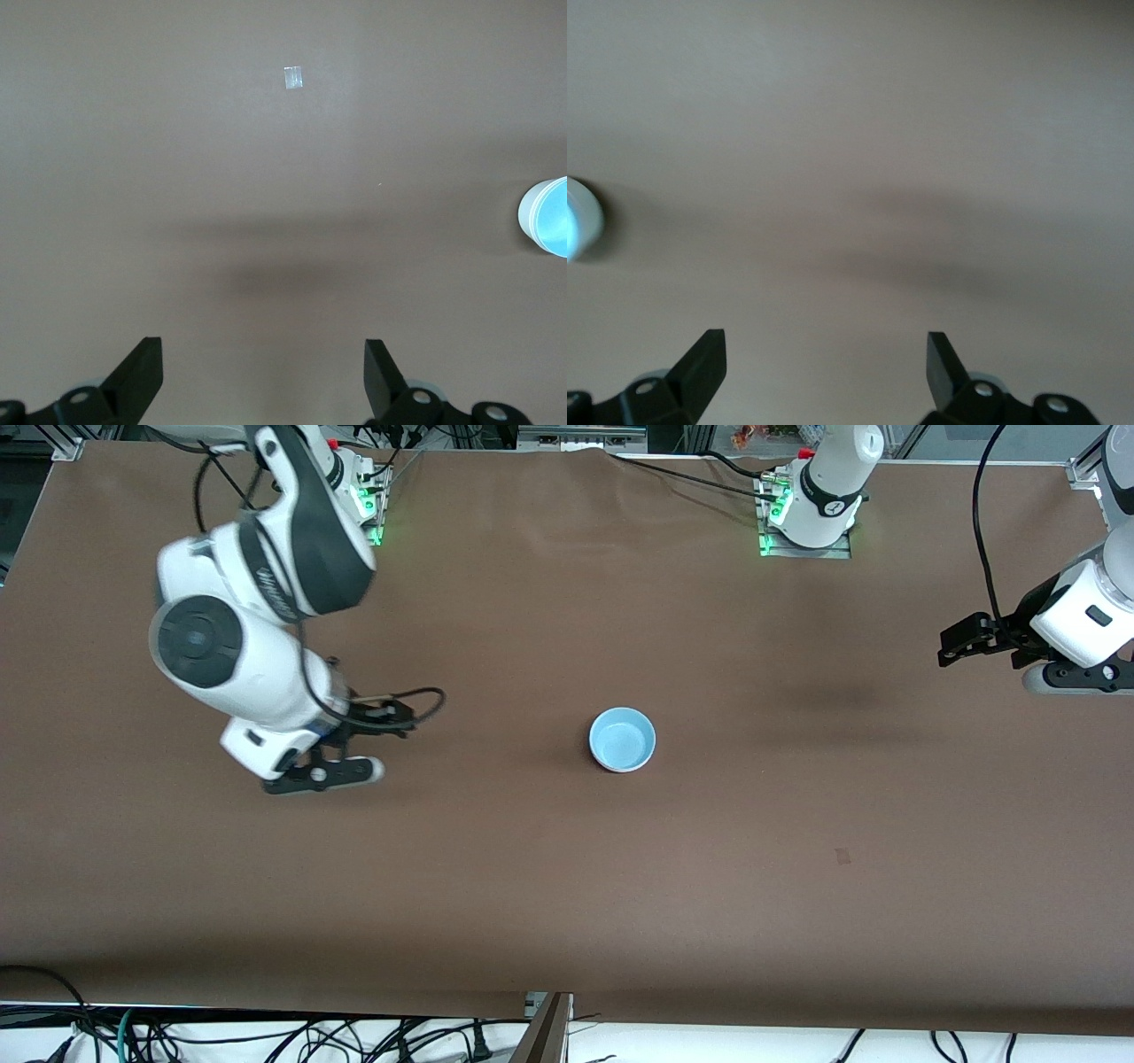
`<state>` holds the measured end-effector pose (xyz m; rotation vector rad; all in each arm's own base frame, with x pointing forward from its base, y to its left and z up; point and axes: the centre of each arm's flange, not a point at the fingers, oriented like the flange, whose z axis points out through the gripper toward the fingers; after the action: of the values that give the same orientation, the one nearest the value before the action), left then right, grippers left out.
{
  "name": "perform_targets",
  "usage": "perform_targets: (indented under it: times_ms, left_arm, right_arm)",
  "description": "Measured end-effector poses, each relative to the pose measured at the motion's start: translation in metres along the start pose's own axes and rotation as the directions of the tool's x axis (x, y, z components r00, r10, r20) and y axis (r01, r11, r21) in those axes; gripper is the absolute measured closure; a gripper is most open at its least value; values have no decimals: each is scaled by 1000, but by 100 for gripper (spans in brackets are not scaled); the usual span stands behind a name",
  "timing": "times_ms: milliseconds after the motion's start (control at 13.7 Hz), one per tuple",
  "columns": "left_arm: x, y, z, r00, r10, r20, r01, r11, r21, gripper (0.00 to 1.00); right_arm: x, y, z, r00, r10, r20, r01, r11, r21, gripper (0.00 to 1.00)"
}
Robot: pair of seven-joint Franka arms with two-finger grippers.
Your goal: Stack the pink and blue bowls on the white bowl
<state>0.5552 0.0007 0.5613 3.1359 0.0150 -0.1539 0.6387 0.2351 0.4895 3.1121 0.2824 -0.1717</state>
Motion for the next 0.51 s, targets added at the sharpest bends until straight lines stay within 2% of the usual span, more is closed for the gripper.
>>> perform_targets:
  times_ms: [146,364,510]
  left_arm:
    - [0,-1,0,1000,-1,0,1,1000,0,0]
    - [1,-1,1,1000,-2,2,2,1000,0,0]
    - [1,-1,2,1000,-2,3,2,1000,0,0]
  right_arm:
    - [-11,25,-20,1000,0,5,0,1000,-19,0]
    - [-35,66,-58,1000,22,-8,-22,1000,-12,0]
    - [-58,88,-75,999,50,11,-50,999,-9,0]
